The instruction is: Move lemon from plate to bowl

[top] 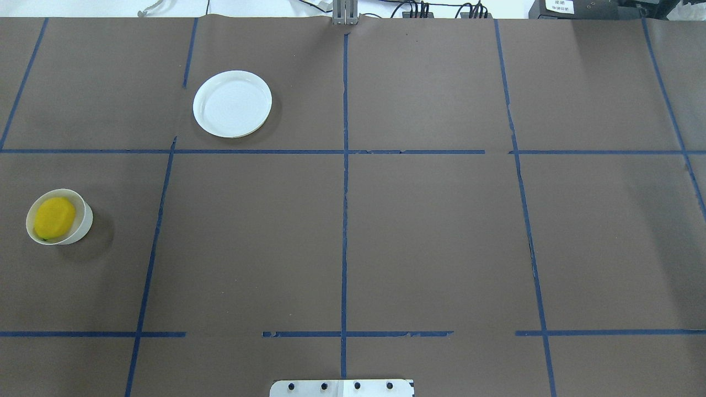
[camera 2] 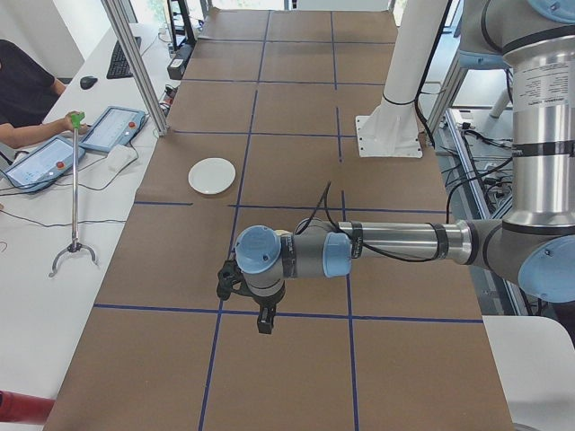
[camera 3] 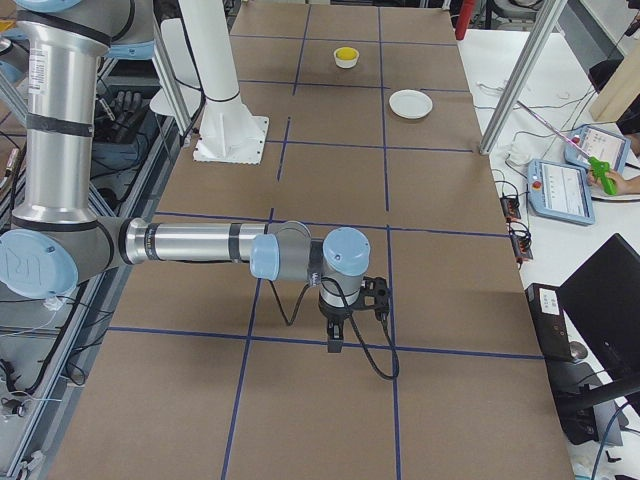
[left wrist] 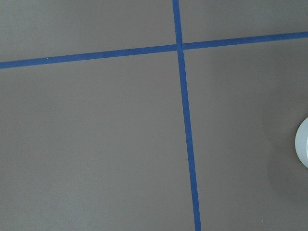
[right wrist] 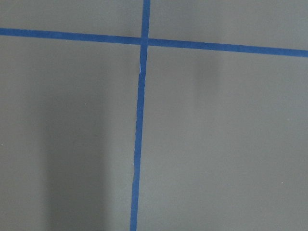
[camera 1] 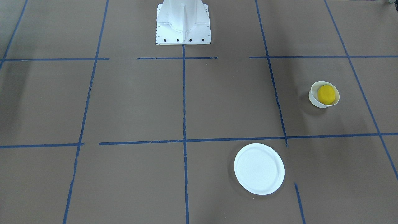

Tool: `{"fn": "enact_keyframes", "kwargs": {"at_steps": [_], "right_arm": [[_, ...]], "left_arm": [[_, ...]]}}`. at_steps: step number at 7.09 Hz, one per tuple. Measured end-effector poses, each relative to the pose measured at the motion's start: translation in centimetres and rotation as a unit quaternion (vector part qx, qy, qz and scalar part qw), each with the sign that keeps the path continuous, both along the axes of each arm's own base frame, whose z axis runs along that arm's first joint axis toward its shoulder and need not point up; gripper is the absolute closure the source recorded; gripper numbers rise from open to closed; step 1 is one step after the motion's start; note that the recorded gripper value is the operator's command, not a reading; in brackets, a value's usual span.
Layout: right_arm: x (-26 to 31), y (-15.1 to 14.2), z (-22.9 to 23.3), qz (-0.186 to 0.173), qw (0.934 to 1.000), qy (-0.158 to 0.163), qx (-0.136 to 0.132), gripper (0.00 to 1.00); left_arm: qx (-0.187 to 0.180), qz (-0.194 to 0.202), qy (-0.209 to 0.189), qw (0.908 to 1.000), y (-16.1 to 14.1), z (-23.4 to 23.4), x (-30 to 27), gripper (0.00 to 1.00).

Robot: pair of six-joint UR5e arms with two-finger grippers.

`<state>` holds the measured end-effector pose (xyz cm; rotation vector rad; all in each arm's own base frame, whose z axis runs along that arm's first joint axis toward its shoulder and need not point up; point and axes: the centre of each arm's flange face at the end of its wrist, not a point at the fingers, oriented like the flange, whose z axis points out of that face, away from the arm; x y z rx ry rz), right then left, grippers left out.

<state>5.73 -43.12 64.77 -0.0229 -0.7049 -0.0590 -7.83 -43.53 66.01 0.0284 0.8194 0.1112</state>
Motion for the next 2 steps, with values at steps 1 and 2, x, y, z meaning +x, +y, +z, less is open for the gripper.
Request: {"fn": "enact_keyframes", "kwargs": {"at_steps": [1,2], "right_arm": [[0.00,0.00,0.00,0.000,1.0000,0.000,0.000,0.00],[0.00,0.00,0.00,0.000,1.0000,0.000,0.000,0.00]], "left_arm": [[0.001,0.000,0.000,1.0000,-0.01,-0.02,0.00,0.00],[0.002,0.000,0.000,1.0000,-0.11,-0.13,0.00,0.00]]}}
